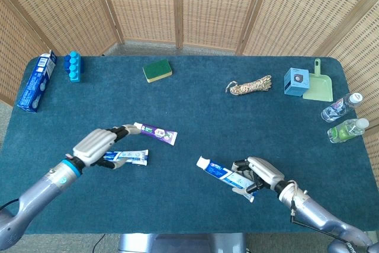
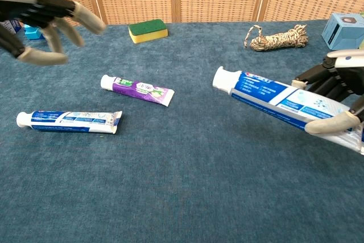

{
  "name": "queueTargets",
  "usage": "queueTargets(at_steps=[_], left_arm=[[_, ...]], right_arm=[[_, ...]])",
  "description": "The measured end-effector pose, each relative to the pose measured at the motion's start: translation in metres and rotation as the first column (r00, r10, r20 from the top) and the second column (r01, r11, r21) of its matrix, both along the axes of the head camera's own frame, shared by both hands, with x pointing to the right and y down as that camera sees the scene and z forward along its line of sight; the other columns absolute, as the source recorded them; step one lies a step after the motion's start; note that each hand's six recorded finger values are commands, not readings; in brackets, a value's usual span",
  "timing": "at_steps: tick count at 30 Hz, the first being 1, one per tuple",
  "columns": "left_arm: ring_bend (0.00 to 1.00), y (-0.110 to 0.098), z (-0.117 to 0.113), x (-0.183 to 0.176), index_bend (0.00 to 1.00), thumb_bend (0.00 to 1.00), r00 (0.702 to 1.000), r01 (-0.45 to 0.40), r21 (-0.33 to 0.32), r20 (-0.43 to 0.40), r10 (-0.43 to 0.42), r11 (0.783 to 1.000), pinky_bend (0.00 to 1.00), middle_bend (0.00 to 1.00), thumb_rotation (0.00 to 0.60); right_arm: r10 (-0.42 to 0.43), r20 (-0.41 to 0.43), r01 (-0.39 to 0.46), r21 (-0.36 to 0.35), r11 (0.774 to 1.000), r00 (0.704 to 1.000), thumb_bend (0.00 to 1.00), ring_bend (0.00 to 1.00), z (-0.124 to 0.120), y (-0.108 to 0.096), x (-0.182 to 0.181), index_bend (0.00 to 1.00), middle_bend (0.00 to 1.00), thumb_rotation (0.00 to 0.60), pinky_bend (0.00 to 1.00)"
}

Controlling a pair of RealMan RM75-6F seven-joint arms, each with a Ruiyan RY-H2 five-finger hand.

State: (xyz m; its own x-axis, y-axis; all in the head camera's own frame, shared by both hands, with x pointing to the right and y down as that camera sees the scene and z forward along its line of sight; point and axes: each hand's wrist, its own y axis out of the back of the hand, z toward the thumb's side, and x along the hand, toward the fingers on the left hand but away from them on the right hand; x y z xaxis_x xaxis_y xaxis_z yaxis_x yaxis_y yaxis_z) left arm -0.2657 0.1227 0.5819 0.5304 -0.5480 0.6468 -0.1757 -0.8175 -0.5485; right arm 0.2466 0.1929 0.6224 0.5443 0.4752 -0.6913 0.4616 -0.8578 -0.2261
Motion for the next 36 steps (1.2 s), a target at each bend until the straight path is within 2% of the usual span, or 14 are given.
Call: queueTargets(at_steps=[3,4,8,13,14,18,22,30,36], left_arm=[[0.2,0.0,0.003,0.018,0.18,0.34,0.999,-0.02,-0.051,-0.035,0.018,0.998,0.33,0.12,0.316],[0.2,0.0,0.004,0.023,0.18,0.34,0.999,-0.025,-0.066,-0.046,0.022,0.997,0.33,0.12,0.303],[0.2,0.0,0.004,0.04,0.18,0.34,0.996,-0.035,-0.126,-0.089,0.024,0.991,0.33,0.12,0.289],[0.19,-0.004,0.005,0.057,0.2,0.35,0.992,-0.065,-0.153,-0.113,0.048,0.986,0.33,0.11,0.288],[0.19,-0.005,0.005,0.059,0.2,0.36,0.992,-0.067,-0.156,-0.114,0.05,0.986,0.33,0.1,0.306],[0.19,-0.008,0.008,0.066,0.2,0.39,0.992,-0.08,-0.162,-0.113,0.062,0.983,0.33,0.09,0.455],[0.18,-0.008,0.011,0.069,0.2,0.4,0.991,-0.099,-0.152,-0.1,0.084,0.983,0.34,0.08,0.528],[0.18,-0.005,0.017,0.081,0.19,0.4,0.99,-0.12,-0.142,-0.089,0.108,0.983,0.29,0.07,0.527],[0.18,-0.004,0.019,0.09,0.19,0.4,0.989,-0.126,-0.129,-0.099,0.114,0.984,0.3,0.06,0.53]], right_arm=[[-0.004,0.002,0.004,-0.008,1.0,1.0,0.45,0.77,0.0,0.001,-0.005,0.92,0.78,0.6,0.66],[-0.001,0.006,0.001,-0.015,1.0,1.0,0.45,0.76,0.0,0.002,-0.007,0.92,0.78,0.6,0.66],[0.004,0.025,-0.003,-0.051,0.999,1.0,0.45,0.76,0.002,0.006,-0.018,0.92,0.78,0.6,0.66],[0.008,0.049,-0.004,-0.089,0.996,0.999,0.46,0.76,0.006,0.008,-0.03,0.92,0.78,0.6,0.66],[0.008,0.054,-0.003,-0.093,0.996,0.998,0.46,0.76,0.007,0.008,-0.032,0.92,0.78,0.6,0.66],[0.014,0.068,-0.007,-0.102,0.995,0.998,0.47,0.76,0.008,0.006,-0.039,0.92,0.78,0.6,0.66],[0.028,0.076,-0.02,-0.104,0.994,0.997,0.47,0.76,0.008,0.002,-0.041,0.92,0.78,0.6,0.66],[0.038,0.098,-0.027,-0.117,0.993,0.994,0.48,0.76,0.006,-0.001,-0.05,0.92,0.78,0.6,0.66],[0.042,0.117,-0.027,-0.129,0.991,0.992,0.48,0.76,0.007,-0.001,-0.057,0.92,0.78,0.6,0.66]])
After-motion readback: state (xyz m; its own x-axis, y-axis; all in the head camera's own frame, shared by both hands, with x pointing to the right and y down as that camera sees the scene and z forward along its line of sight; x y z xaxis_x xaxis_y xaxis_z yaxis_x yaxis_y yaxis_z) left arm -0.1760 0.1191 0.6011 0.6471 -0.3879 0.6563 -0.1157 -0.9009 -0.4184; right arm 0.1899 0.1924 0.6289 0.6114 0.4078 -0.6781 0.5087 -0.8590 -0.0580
